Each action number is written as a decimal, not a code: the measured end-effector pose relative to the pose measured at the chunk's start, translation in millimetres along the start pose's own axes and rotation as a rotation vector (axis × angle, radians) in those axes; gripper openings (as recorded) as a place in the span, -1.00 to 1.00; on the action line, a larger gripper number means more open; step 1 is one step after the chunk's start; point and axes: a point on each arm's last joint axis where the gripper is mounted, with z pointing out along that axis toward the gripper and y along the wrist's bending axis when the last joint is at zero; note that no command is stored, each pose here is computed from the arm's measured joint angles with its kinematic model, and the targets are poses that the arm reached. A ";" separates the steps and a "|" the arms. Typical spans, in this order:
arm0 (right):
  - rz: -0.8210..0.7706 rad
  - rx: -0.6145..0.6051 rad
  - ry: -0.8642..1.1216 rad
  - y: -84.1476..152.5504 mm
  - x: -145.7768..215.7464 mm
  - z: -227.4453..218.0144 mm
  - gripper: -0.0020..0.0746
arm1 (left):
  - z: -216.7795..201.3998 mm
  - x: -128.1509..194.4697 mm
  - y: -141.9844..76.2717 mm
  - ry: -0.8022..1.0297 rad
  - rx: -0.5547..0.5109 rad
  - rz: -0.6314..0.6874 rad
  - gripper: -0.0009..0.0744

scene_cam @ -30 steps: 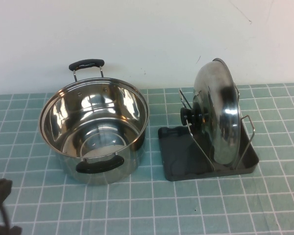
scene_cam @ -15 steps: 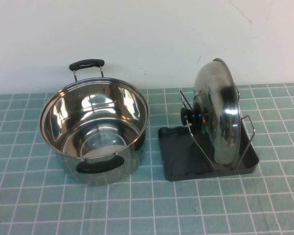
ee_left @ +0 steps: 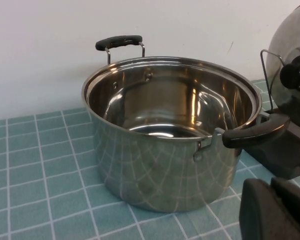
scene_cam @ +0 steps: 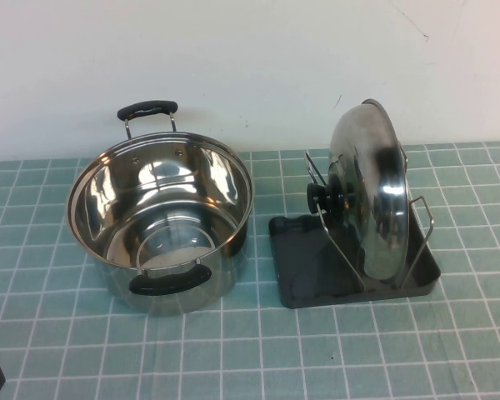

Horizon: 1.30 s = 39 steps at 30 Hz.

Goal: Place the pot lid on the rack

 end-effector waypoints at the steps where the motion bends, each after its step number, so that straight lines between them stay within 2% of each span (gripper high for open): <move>1: 0.000 0.000 0.000 0.0 0.0 0.0 -0.95 | 0.0 0.0 0.0 0.000 0.000 0.000 -0.98; 3: 0.000 0.000 0.000 0.0 0.0 0.0 -0.95 | 0.0 0.2 0.1 0.002 -0.001 0.000 -0.98; 7: 0.001 0.000 0.000 0.0 0.0 0.0 -0.95 | 0.7 4.4 5.6 0.026 -0.059 0.085 -0.98; 16: 0.001 -0.011 0.006 1.0 0.5 0.0 -0.95 | 9.7 47.3 14.1 0.136 -0.215 -0.121 -0.98; 22: 0.001 -0.018 0.009 1.6 0.8 0.0 -0.95 | 14.0 56.2 15.6 0.033 -0.277 -0.107 -0.98; 26: 0.003 -0.022 0.010 2.1 1.2 0.2 -0.95 | 13.1 59.4 16.0 0.052 -0.317 -0.167 -0.98; 39: 0.003 -0.022 0.010 2.1 1.2 0.2 -0.95 | 13.0 61.4 15.4 0.079 -0.317 -0.168 -0.98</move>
